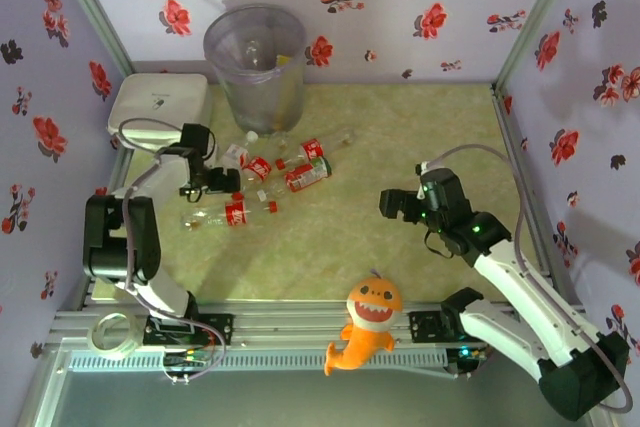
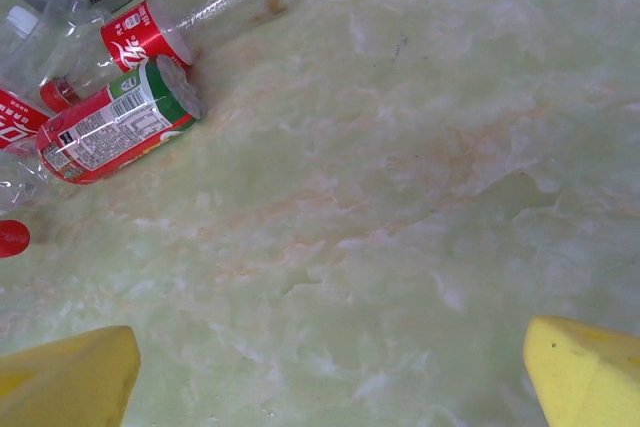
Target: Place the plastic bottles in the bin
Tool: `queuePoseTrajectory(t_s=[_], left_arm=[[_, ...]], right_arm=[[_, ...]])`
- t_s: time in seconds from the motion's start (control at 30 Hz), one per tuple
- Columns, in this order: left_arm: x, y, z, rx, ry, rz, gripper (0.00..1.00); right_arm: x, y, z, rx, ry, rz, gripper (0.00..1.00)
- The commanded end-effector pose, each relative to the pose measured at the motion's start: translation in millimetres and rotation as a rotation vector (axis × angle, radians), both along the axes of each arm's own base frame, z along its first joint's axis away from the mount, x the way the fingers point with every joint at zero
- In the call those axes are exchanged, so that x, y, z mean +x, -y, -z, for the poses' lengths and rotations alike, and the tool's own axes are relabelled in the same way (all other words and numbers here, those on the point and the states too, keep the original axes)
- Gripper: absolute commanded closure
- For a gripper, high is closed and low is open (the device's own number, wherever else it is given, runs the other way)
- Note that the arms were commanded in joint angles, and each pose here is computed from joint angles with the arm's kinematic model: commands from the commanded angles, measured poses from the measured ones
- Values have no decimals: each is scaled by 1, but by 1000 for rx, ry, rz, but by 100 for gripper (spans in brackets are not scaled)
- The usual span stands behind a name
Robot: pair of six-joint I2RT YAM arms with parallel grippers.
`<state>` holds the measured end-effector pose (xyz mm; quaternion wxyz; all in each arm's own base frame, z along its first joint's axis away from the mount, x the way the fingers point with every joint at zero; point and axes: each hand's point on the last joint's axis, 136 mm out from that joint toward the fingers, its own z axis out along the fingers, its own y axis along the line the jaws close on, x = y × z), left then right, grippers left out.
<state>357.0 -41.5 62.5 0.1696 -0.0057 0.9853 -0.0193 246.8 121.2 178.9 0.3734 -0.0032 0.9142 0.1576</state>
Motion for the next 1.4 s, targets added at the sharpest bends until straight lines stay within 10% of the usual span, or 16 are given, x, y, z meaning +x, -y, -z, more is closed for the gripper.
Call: queuePoseTrajectory(t_s=[0.0, 0.7, 1.37], left_arm=[[23, 0, -4, 4, 43, 26, 1], [35, 3, 25, -22, -29, 36, 38], [-18, -9, -78, -22, 182, -80, 44]], right_arm=[[0, 1, -10, 7, 18, -4, 1], [-8, 12, -6, 11, 6, 48, 1], [2, 1, -8, 41, 16, 28, 1]])
